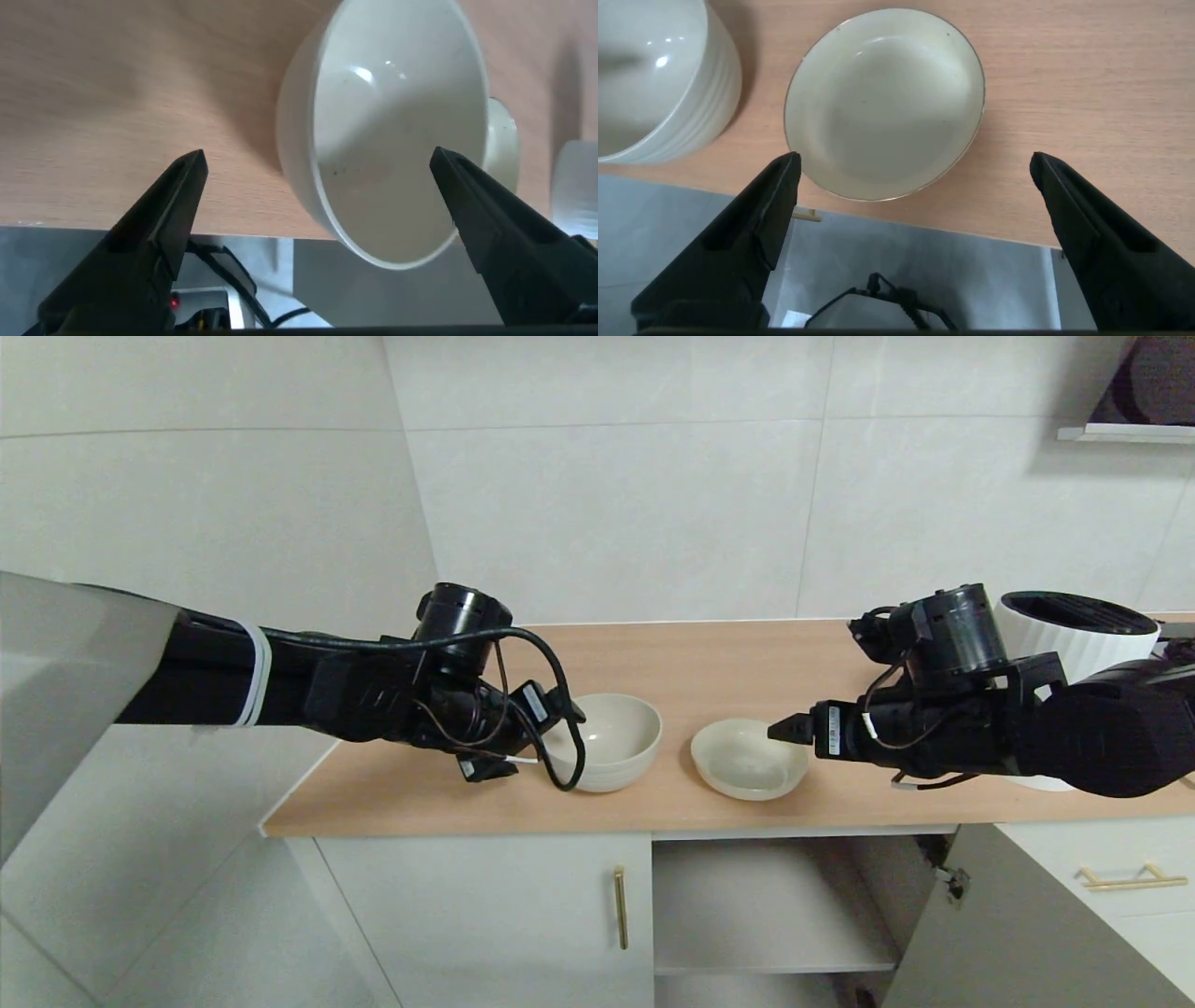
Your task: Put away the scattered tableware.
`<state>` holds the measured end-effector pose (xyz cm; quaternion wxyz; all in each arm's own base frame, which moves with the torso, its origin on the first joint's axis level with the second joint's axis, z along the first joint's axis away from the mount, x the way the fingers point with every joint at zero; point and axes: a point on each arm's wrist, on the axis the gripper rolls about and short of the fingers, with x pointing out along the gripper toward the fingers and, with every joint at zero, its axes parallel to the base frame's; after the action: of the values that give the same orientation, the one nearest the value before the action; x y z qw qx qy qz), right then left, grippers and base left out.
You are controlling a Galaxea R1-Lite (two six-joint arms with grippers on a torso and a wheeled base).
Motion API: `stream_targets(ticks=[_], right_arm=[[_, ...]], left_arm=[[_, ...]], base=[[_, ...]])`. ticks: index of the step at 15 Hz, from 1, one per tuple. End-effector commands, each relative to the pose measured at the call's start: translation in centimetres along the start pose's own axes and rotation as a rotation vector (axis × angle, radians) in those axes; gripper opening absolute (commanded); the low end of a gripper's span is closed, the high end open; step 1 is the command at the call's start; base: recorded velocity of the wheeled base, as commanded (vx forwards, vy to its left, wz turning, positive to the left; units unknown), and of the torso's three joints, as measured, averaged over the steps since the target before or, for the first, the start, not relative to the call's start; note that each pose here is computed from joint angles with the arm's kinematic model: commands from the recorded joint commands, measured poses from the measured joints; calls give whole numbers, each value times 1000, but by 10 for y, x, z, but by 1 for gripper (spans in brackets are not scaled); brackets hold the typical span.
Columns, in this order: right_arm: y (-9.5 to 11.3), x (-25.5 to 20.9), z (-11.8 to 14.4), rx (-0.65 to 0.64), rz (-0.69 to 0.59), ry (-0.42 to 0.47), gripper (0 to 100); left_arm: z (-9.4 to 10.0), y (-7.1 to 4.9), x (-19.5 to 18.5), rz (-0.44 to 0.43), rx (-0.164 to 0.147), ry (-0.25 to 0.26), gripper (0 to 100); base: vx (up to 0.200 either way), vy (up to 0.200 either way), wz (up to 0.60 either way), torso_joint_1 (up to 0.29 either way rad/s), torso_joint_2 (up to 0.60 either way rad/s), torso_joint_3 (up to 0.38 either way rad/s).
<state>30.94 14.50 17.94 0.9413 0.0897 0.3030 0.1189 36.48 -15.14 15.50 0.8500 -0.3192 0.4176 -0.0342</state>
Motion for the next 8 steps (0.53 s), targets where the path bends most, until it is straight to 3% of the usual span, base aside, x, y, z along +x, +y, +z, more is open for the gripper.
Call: stream_targets(ticks=[1,4,5,8], right_arm=[[0,0,0,0,1,-2,100],[0,-1,0,0,1,-2,100],[0,-1,0,0,1,-2,100],[0,0,0,0,-1,-3,100]], left_arm=[[-1,2,6,10,-2,8,100],[-1,3,14,8,-1,-4,100],[-2,4,15,10,-1,-2,0],[-1,3,13,8,-2,-5,0]], base=[[0,0,0,0,0,0],[0,0,0,0,0,0],[0,0,0,0,0,0],[0,0,0,0,0,0]])
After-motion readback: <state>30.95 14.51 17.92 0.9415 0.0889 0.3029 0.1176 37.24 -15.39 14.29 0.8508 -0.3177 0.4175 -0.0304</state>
